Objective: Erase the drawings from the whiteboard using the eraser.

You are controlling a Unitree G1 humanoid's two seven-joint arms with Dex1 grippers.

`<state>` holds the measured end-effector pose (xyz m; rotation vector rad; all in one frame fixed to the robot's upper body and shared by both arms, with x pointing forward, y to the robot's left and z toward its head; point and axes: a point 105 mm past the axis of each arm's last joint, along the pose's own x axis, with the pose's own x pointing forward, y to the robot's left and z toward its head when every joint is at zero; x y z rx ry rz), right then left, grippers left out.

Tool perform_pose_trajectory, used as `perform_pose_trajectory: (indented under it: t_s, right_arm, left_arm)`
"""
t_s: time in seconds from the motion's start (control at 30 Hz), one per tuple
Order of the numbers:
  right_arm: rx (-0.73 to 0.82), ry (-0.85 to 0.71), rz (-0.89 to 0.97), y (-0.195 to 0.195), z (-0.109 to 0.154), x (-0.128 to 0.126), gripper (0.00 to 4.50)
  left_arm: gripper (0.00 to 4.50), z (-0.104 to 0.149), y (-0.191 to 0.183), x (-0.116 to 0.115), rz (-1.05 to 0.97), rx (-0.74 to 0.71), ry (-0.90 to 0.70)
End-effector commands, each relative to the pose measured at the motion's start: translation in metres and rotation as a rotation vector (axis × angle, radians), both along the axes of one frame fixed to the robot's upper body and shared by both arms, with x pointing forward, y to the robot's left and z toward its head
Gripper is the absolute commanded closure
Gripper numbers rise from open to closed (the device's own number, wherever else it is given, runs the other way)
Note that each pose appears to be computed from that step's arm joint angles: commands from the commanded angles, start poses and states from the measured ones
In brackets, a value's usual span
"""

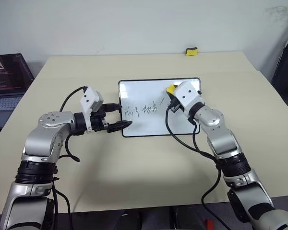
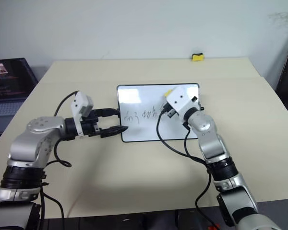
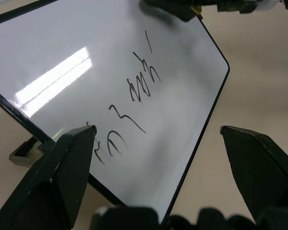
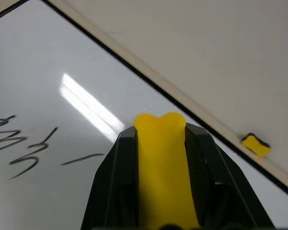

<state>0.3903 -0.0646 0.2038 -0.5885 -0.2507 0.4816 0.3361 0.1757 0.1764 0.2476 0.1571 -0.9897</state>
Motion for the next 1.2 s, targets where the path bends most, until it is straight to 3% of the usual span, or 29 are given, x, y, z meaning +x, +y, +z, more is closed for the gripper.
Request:
perform_pose_trajectory:
  t_s: [0.03, 0.4, 0.5, 0.67, 0.8, 1.2]
  right_arm:
    - [0.013, -0.029, 0.033, 0.008, 0.007, -0.004, 3.51]
    - [-0.115, 0.147, 0.173, 0.035, -0.040, -0.024, 3.51]
    - [-0.100, 0.127, 0.156, 0.031, -0.033, -0.022, 3.51]
    - [-0.021, 0.015, 0.044, 0.015, 0.000, -0.006, 3.51]
    - [-0.009, -0.002, 0.002, 0.009, 0.005, 0.000, 3.51]
    - [-0.130, 0.167, 0.125, 0.032, -0.041, -0.013, 3.51]
  left_arm:
    - [0.00, 0.013, 0.007, 0.000, 0.017, 0.002, -0.057]
    - [0.00, 0.011, 0.006, -0.001, 0.017, 0.001, -0.052]
    - [0.00, 0.011, 0.006, -0.001, 0.017, 0.001, -0.051]
    - [0.00, 0.010, 0.005, -0.002, 0.013, 0.001, -0.048]
    - [0.00, 0.010, 0.004, -0.002, 0.008, 0.001, -0.048]
    - [0.00, 0.008, 0.003, -0.003, 0.005, 0.001, -0.045]
